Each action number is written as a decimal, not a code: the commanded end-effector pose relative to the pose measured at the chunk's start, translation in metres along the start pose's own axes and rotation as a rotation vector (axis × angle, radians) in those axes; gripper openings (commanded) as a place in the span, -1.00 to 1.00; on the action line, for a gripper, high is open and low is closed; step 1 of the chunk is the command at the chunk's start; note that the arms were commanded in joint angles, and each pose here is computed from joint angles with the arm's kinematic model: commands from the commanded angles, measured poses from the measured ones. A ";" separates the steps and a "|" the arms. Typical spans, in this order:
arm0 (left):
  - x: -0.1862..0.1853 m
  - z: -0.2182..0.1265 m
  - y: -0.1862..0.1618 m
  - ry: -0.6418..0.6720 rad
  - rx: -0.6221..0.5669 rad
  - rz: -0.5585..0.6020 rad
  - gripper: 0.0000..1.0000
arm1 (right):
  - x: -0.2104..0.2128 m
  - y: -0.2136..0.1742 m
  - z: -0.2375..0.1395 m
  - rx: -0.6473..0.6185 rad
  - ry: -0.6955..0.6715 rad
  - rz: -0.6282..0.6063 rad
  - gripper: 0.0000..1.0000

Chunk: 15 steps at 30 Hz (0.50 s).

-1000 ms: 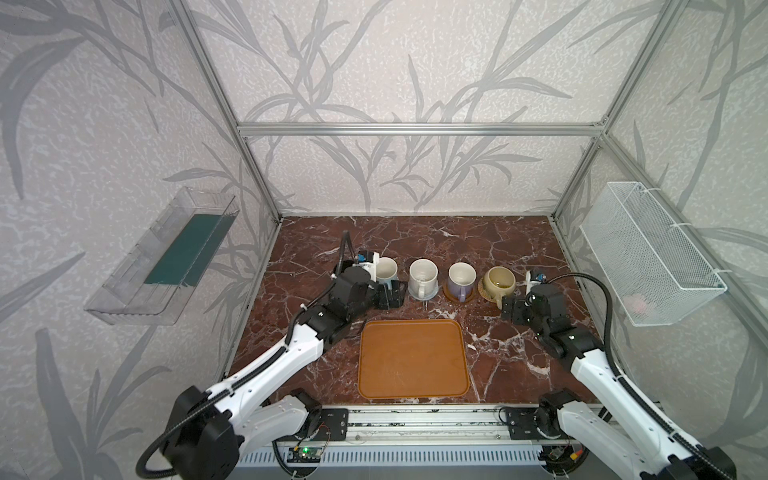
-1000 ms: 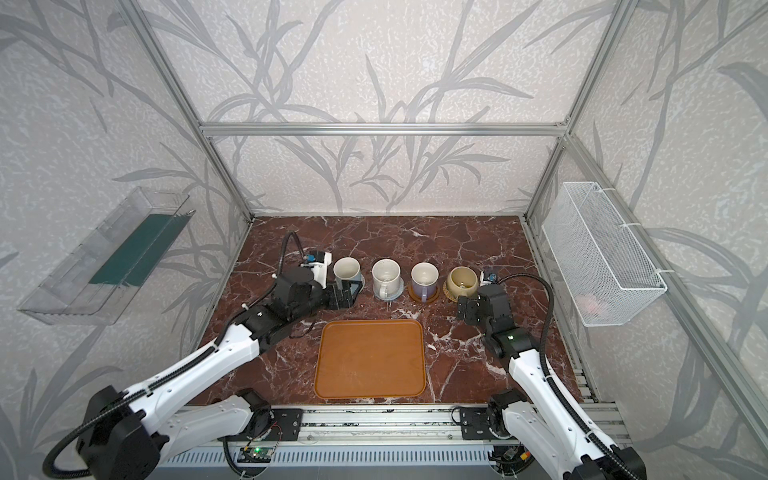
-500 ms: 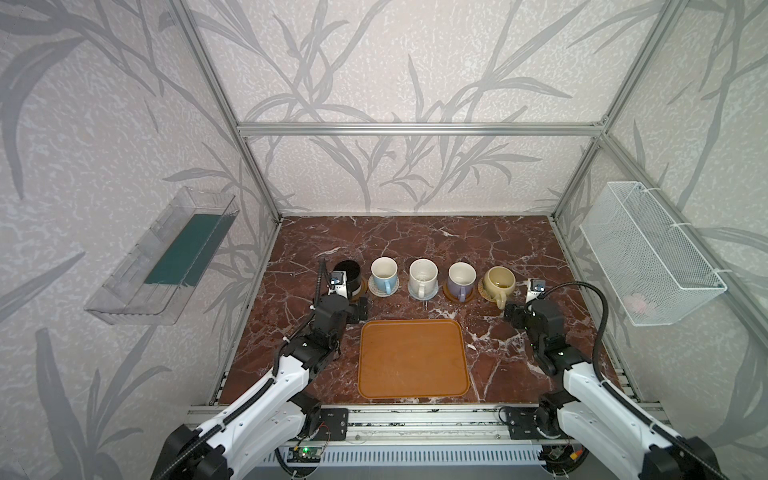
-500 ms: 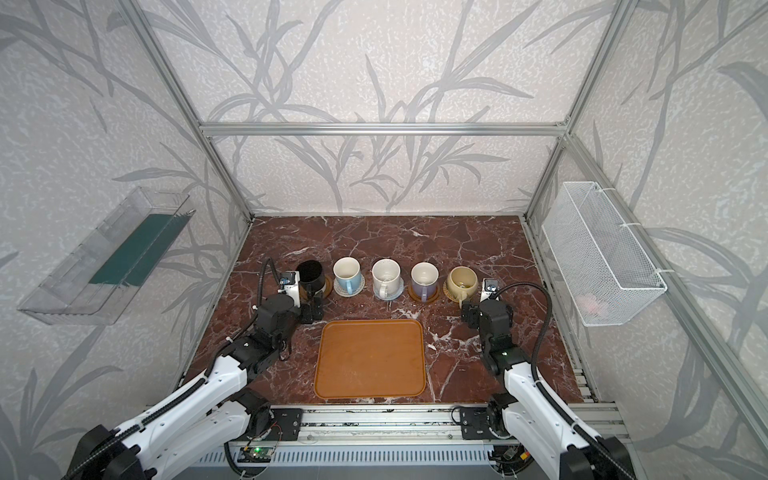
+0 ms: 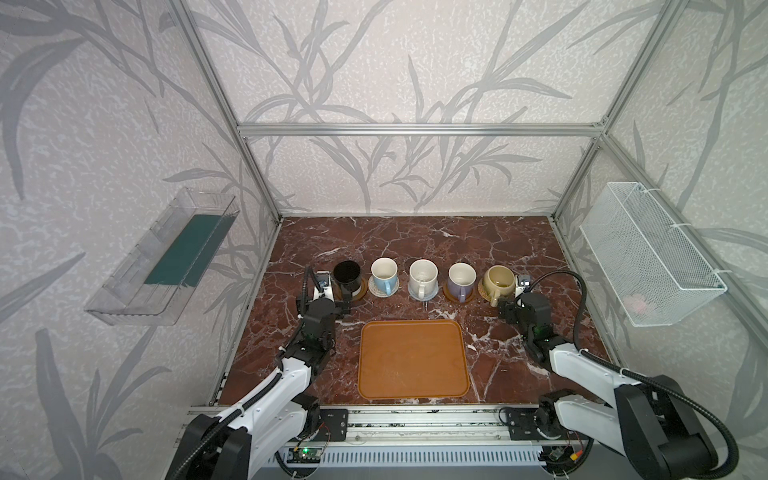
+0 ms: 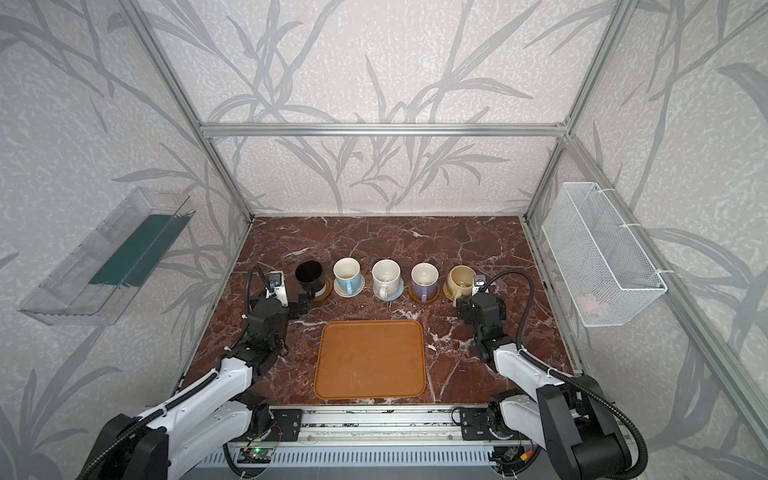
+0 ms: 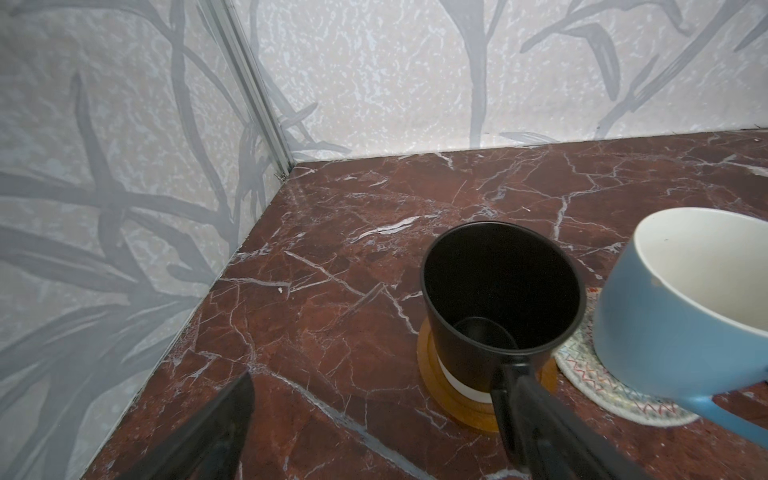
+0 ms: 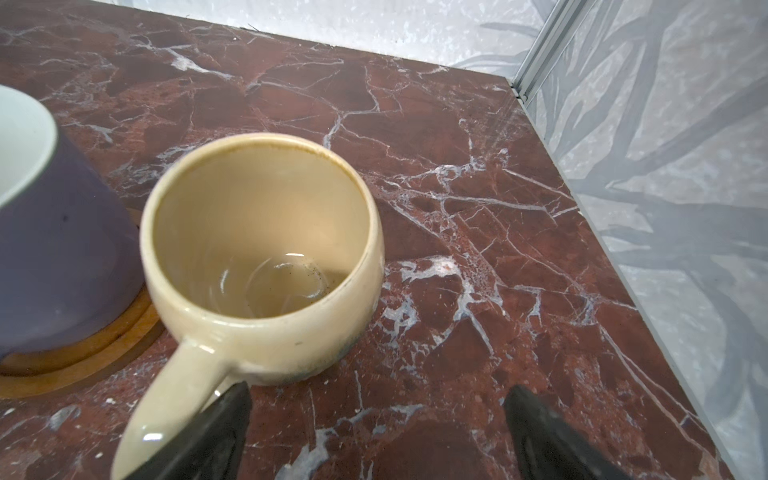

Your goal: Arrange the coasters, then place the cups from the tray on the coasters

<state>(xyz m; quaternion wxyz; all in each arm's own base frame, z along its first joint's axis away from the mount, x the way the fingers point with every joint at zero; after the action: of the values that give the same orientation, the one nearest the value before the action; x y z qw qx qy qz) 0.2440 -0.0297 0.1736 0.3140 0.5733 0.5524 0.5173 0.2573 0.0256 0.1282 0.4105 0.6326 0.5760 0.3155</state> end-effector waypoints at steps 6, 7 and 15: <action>0.004 0.008 0.001 -0.022 -0.051 -0.020 0.99 | 0.003 0.025 0.005 -0.101 0.016 0.008 0.90; 0.004 0.009 0.001 -0.024 -0.049 -0.019 0.99 | 0.002 0.024 0.005 -0.102 0.015 0.009 0.89; 0.010 0.027 -0.013 -0.023 -0.042 -0.050 0.99 | 0.003 0.026 0.011 -0.116 0.026 -0.002 0.89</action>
<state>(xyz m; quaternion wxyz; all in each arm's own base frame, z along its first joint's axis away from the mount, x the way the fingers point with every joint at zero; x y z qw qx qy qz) 0.2615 -0.0131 0.1548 0.3200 0.5671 0.5633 0.5086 0.2684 0.0260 0.1305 0.4208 0.6162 0.5782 0.3299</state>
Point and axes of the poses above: each gripper's point midway between its finger pads, its own z axis out along the fingers, its own x axis along the line the jaws close on, y = z × x, the point moved 8 cm from there along -z, back along the fingers, and after that the axes turned 6 degrees about z, right-handed, at the moved point
